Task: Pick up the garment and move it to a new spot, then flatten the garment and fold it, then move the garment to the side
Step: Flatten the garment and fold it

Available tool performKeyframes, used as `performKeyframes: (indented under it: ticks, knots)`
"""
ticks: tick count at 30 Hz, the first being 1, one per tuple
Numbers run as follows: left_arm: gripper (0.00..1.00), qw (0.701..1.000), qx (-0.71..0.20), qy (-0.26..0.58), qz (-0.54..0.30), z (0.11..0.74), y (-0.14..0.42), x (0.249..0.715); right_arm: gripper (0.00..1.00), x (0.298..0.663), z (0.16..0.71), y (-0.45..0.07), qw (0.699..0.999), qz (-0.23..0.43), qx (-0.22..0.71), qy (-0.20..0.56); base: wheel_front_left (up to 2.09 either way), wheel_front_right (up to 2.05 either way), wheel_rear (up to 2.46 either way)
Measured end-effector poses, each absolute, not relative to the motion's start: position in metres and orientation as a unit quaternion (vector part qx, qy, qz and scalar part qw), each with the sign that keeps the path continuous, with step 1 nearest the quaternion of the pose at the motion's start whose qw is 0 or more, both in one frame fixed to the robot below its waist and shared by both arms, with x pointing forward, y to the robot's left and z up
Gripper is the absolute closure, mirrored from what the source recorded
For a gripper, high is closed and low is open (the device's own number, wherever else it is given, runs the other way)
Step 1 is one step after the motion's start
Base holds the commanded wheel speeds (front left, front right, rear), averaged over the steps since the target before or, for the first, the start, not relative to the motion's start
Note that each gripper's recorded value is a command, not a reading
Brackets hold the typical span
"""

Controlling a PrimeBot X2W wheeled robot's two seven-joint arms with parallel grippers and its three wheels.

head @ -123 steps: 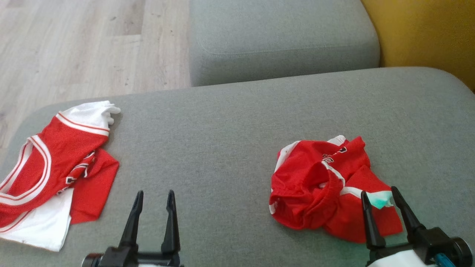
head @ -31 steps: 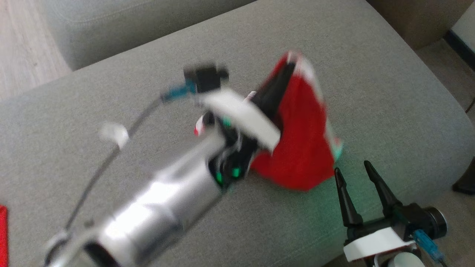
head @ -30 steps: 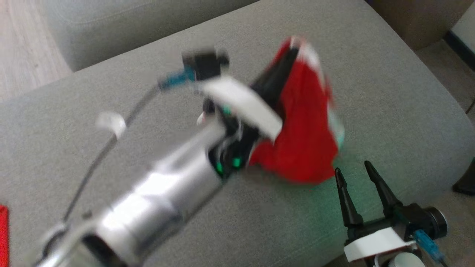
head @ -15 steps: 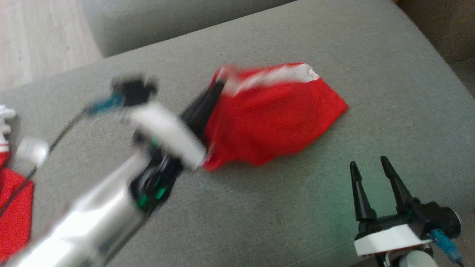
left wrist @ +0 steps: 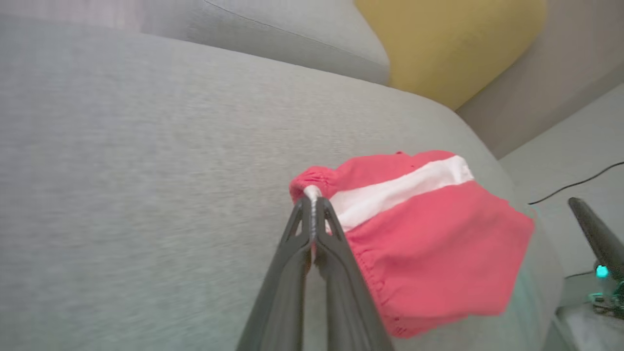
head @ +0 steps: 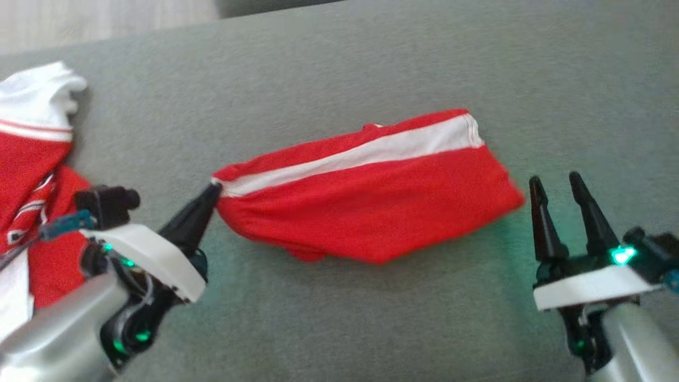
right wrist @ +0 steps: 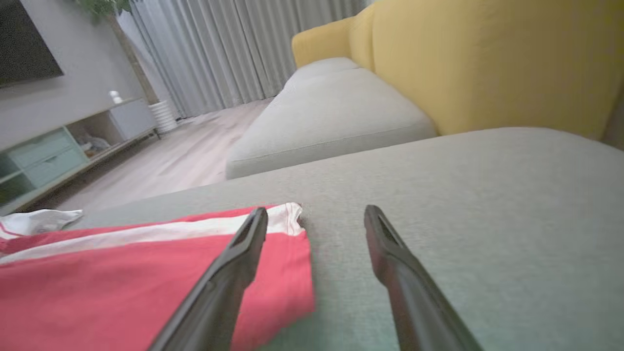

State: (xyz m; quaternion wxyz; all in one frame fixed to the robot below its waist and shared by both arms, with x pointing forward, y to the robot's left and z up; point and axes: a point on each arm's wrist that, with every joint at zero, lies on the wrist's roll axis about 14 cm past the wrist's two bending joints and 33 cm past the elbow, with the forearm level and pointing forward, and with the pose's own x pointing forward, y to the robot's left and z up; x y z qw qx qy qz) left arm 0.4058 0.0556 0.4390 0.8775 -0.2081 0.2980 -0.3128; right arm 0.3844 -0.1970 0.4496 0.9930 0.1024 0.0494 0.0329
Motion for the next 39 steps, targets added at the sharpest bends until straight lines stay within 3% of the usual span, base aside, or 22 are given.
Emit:
performKeyframes:
  ticks: [4,10,21,25,26,28,29,35,39]
  knots:
    - [1.00,0.895,-0.187,0.287,-0.287,0.436,0.078,0.422,0.00,0.409,0.439,-0.185,0.981,0.076,0.155,0.086,0.00,0.00,0.00]
    - [1.00,0.905,-0.177,0.273,-0.275,0.436,0.091,0.436,0.00,0.447,0.428,-0.169,0.968,0.160,0.115,0.154,0.00,0.00,0.00]
    - [1.00,0.907,-0.186,0.278,-0.255,0.426,0.100,0.436,0.00,0.447,0.379,-0.127,0.939,0.211,0.126,0.240,0.00,0.00,0.00]
    - [1.00,0.907,-0.186,0.276,-0.258,0.427,0.099,0.437,0.23,0.453,0.382,-0.121,0.941,0.221,0.117,0.226,0.00,0.00,0.00]
    - [1.00,0.907,-0.187,0.276,-0.258,0.426,0.098,0.437,0.34,0.454,0.382,-0.120,0.941,0.224,0.118,0.226,0.00,0.00,0.00]
    - [1.00,0.905,-0.190,0.277,-0.260,0.425,0.097,0.436,0.38,0.453,0.379,-0.118,0.939,0.228,0.118,0.230,0.00,0.00,0.00]
    - [1.00,0.905,-0.190,0.278,-0.260,0.424,0.097,0.436,0.51,0.453,0.377,-0.117,0.937,0.230,0.117,0.234,0.00,0.00,0.00]
    - [1.00,0.907,-0.192,0.275,-0.256,0.423,0.098,0.440,1.00,0.458,0.378,-0.113,0.938,0.238,0.116,0.224,0.00,0.00,0.00]
    - [1.00,0.912,-0.188,0.261,-0.256,0.428,0.098,0.443,1.00,0.466,0.390,-0.116,0.944,0.238,0.111,0.200,0.00,0.00,0.00]
